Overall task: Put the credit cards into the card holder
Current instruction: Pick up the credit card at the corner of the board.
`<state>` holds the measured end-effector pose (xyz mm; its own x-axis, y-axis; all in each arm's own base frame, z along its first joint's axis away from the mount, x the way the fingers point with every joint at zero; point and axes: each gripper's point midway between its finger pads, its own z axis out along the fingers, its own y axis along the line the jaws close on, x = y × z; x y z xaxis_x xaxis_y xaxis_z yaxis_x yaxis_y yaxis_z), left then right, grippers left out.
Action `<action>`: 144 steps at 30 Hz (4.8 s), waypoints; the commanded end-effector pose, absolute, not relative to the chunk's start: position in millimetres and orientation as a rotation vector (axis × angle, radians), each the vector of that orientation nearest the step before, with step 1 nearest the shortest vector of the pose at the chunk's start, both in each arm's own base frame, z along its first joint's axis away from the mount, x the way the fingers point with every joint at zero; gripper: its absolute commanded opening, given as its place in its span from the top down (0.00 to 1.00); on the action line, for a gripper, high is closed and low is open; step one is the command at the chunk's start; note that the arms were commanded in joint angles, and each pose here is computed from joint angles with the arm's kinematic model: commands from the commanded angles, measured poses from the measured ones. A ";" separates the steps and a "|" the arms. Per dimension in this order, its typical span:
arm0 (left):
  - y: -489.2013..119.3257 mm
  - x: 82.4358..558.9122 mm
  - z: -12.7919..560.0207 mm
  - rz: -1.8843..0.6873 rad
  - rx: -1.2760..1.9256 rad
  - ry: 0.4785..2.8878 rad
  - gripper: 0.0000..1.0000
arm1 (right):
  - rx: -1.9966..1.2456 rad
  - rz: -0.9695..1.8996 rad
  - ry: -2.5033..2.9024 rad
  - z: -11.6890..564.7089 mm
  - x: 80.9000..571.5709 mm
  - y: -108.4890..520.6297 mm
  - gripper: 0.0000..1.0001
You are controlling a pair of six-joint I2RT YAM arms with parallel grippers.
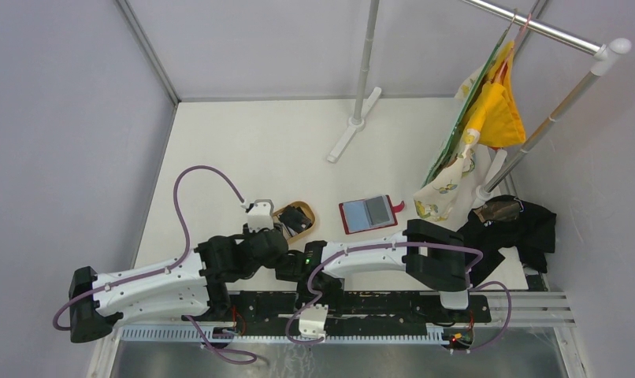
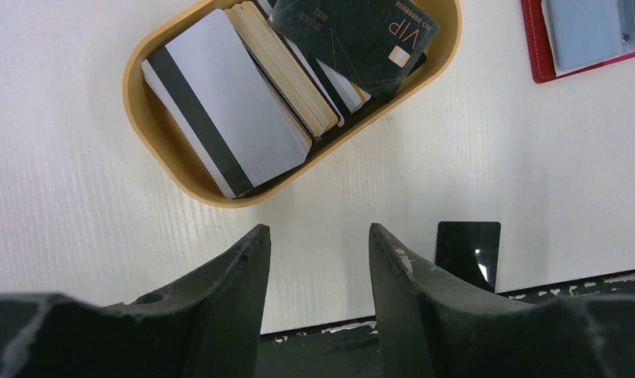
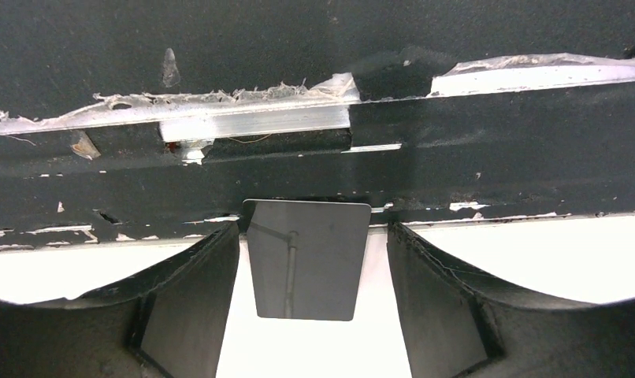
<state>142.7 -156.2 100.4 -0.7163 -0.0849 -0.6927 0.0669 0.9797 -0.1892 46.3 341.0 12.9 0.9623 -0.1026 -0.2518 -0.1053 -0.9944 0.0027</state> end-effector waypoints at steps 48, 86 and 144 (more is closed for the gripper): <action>-167.2 148.9 112.8 -0.332 -0.046 2.310 0.44 | -3.192 0.534 0.090 -15.9 7.4 323.1 0.36; -172.5 148.8 113.5 -0.349 -0.036 2.315 0.44 | -3.097 0.428 0.108 9.4 22.9 323.7 0.32; -272.7 102.9 68.4 -0.897 0.325 2.414 0.81 | -2.122 0.811 1.077 69.0 21.5 326.5 0.36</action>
